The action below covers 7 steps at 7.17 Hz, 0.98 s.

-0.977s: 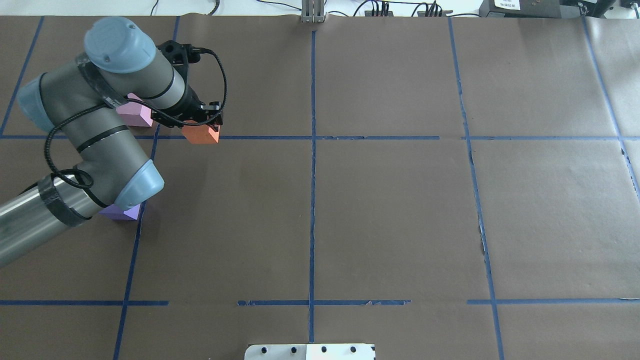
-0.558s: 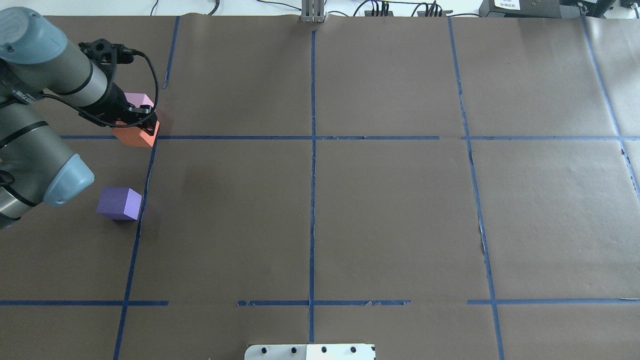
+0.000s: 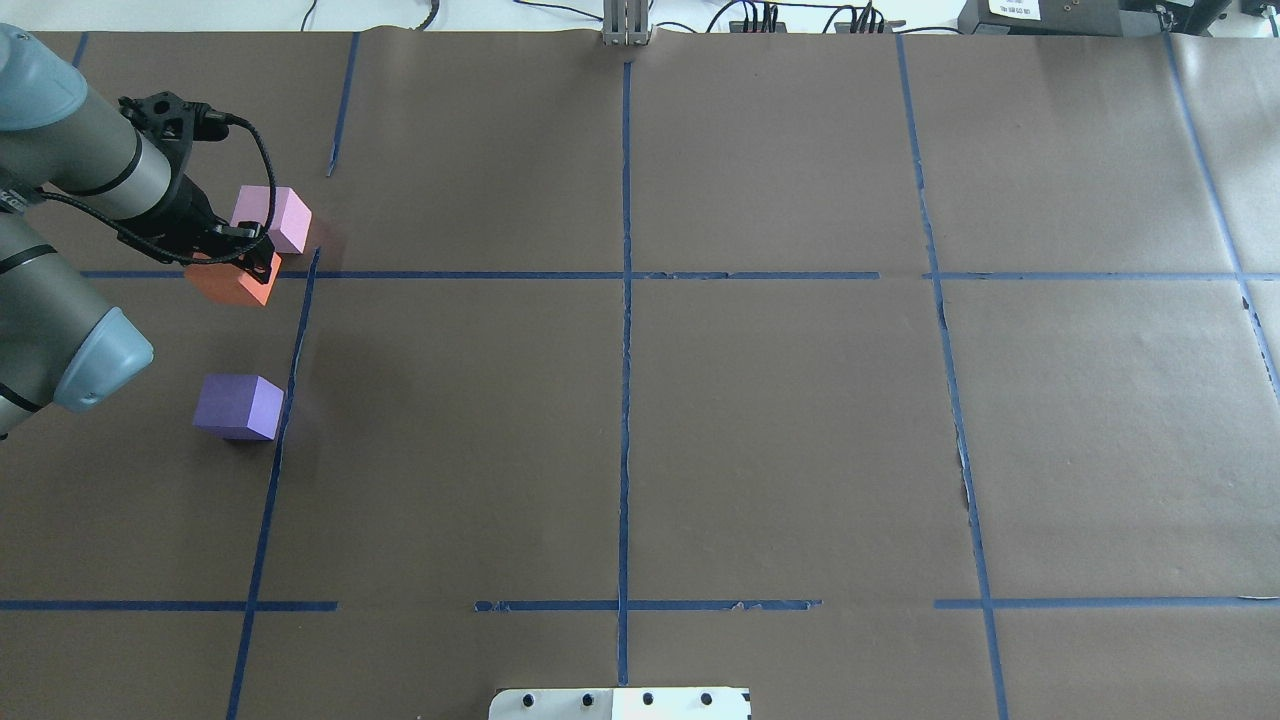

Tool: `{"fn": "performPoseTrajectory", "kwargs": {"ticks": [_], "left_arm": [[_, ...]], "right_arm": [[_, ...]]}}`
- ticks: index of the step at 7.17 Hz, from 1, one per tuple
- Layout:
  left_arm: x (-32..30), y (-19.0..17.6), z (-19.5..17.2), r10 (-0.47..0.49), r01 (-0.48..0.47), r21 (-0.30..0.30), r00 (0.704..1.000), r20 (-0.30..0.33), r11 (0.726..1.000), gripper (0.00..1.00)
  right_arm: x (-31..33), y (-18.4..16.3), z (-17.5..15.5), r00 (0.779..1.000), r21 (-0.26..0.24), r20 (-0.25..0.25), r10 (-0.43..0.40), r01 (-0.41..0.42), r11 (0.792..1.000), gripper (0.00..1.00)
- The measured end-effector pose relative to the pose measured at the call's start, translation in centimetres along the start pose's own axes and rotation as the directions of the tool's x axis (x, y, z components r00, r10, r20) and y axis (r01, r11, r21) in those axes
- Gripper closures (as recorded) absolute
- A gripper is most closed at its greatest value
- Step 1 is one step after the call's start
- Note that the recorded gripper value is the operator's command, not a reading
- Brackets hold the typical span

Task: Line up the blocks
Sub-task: 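Carry the orange cube with the left gripper toward the pink cube, then lower the orange cube between the pink and purple cubes, open left gripper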

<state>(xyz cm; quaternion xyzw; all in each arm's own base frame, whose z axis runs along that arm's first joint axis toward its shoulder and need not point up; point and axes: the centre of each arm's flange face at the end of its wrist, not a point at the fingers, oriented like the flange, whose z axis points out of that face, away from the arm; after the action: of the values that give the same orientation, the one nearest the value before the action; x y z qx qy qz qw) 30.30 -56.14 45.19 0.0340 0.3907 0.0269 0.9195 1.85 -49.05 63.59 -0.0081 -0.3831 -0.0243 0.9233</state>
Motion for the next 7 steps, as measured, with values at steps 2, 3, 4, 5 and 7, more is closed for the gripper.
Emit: {"fn": "performPoseTrajectory", "kwargs": {"ticks": [2, 3, 4, 5, 7], "left_arm": [[-1.4, -0.5, 2.2, -0.005, 0.005, -0.002, 1.000, 0.000, 1.000, 0.78], [-1.8, -0.7, 2.9, -0.005, 0.005, 0.000, 1.000, -0.002, 1.000, 0.78], [-2.1, -0.7, 3.4, -0.007, 0.007, 0.001, 1.000, -0.005, 1.000, 0.78], [-2.2, -0.8, 3.6, -0.019, 0.019, 0.000, 1.000, -0.011, 1.000, 0.78], [-2.1, -0.6, 4.1, -0.044, 0.044, -0.018, 0.998, -0.038, 0.999, 0.78]], "right_arm": [[0.0, 0.0, 0.0, 1.000, 0.000, 0.000, 0.000, 0.000, 1.000, 0.00], [0.0, 0.0, 0.0, 1.000, 0.000, 0.000, 0.000, 0.000, 1.000, 0.00], [0.0, 0.0, 0.0, 1.000, 0.000, 0.000, 0.000, 0.000, 1.000, 0.00], [0.0, 0.0, 0.0, 1.000, 0.000, 0.000, 0.000, 0.000, 1.000, 0.00], [0.0, 0.0, 0.0, 1.000, 0.000, 0.000, 0.000, 0.000, 1.000, 0.00]]}}
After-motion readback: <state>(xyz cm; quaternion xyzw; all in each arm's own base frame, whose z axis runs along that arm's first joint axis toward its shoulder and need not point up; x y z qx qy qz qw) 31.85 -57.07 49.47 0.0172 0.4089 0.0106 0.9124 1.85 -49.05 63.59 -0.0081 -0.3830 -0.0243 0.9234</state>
